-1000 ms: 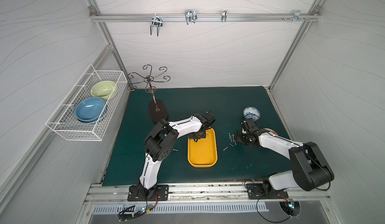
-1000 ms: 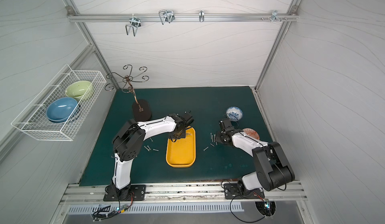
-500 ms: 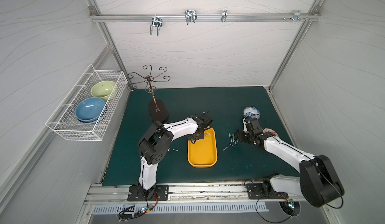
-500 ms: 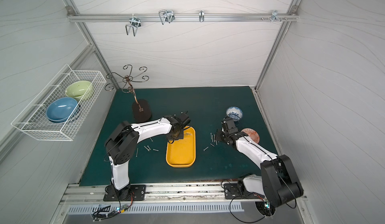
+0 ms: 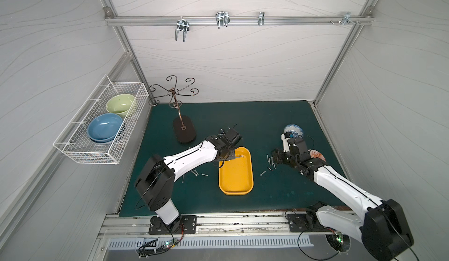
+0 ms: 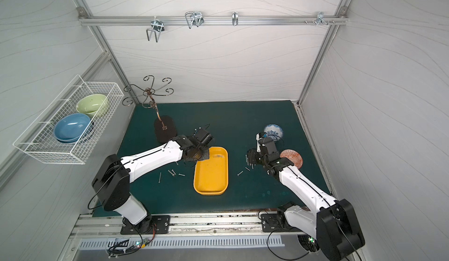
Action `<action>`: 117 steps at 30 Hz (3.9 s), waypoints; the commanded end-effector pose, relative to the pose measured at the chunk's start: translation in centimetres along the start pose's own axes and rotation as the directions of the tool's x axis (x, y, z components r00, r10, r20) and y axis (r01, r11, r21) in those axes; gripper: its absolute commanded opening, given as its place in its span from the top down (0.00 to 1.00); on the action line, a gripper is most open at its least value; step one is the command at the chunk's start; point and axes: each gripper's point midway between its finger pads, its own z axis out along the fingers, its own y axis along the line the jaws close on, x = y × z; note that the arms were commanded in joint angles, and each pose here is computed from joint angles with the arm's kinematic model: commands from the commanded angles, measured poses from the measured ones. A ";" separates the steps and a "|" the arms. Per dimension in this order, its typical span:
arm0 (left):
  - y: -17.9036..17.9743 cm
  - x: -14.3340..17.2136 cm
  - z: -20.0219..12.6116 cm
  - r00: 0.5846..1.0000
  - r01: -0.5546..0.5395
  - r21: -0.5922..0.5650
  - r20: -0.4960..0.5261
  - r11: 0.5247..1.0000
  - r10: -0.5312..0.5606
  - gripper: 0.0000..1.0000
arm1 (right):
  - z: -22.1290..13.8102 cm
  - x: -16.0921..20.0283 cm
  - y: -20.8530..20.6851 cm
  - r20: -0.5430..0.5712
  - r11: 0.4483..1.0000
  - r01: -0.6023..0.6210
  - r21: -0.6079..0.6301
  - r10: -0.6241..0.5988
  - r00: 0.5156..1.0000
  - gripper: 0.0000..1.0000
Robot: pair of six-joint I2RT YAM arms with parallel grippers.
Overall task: Take out the screws from the storage box
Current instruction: Pick up the screw from the storage box, then place the screw at the center of the board.
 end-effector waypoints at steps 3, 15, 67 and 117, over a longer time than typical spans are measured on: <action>0.4 -0.4 -2.7 0.998 0.038 0.062 0.052 0.997 -0.041 1.00 | -0.6 -1.2 1.9 0.040 0.995 0.102 -0.013 -0.101 0.994 0.51; 7.3 2.2 -2.0 0.959 0.283 0.093 -0.048 0.955 -0.280 1.00 | -0.7 -1.8 7.5 0.085 0.932 0.338 -0.133 -0.329 0.940 0.55; 20.5 8.7 2.0 0.785 0.609 -0.151 -0.021 0.778 -0.619 1.00 | 10.8 6.4 15.5 -0.267 0.614 0.740 -0.274 -0.788 0.555 0.70; 20.8 7.8 -1.0 0.775 0.632 -0.055 0.075 0.773 -0.627 0.88 | 14.7 8.4 11.4 -0.431 0.657 0.730 -0.189 -0.723 0.540 0.74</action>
